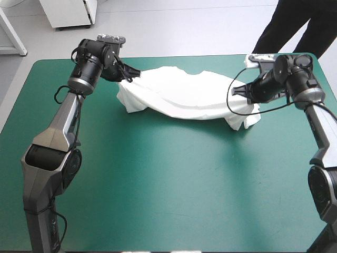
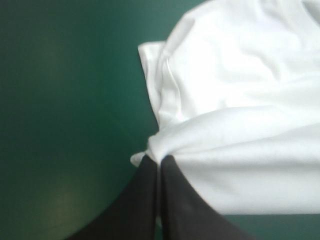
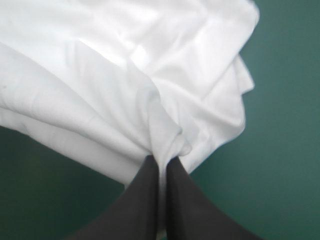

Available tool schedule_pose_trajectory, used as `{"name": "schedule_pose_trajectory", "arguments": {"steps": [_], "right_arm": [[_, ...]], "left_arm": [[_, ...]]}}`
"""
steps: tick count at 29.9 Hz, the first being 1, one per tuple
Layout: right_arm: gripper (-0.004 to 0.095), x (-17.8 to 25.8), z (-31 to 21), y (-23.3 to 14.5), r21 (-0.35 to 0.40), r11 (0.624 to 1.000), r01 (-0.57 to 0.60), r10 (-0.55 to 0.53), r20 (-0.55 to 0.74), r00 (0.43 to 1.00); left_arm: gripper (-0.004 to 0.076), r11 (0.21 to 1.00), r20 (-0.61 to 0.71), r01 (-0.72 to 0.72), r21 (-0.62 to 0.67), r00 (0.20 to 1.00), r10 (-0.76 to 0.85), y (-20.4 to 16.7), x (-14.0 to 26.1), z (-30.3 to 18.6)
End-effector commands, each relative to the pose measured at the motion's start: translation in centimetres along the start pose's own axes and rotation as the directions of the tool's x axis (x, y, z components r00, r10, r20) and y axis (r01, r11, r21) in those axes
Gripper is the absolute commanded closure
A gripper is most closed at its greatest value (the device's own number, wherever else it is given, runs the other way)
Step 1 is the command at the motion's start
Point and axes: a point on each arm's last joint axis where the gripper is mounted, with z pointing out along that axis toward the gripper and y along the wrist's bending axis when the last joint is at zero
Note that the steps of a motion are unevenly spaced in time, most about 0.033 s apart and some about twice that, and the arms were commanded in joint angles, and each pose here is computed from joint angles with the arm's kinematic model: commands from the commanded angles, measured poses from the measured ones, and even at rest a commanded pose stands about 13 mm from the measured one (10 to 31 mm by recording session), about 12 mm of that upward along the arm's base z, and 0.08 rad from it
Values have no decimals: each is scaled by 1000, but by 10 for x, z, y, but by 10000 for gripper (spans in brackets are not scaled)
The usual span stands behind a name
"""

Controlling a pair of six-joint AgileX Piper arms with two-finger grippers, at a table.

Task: Fold the cloth

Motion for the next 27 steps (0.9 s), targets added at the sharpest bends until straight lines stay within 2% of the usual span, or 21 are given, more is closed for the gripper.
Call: {"name": "schedule_pose_trajectory", "arguments": {"steps": [1, 6, 12, 20, 27], "right_arm": [[925, 21, -14, 0, -17, 1000, 11, -10, 26, 1000], [925, 64, 3, -4, -16, 1000, 9, -10, -60, 998], [925, 111, 9, -7, -18, 1000, 17, -20, -144, 989], [925, 169, 14, -9, -26, 1000, -5, -1, -247, 969], [925, 197, 11, -8, -45, 998, -35, 21, -281, 960]], "left_arm": [[746, 999, 24, 35, 14, 999, -35, 1, 12, -23], [746, 996, -6, 56, 62, 998, -56, -5, 53, -21], [746, 991, -157, 98, 93, 984, -83, -7, 130, -9], [746, 978, -238, 166, 130, 962, -132, -4, 208, -22], [746, 968, -266, 205, 145, 950, -162, -2, 247, -33]]}}
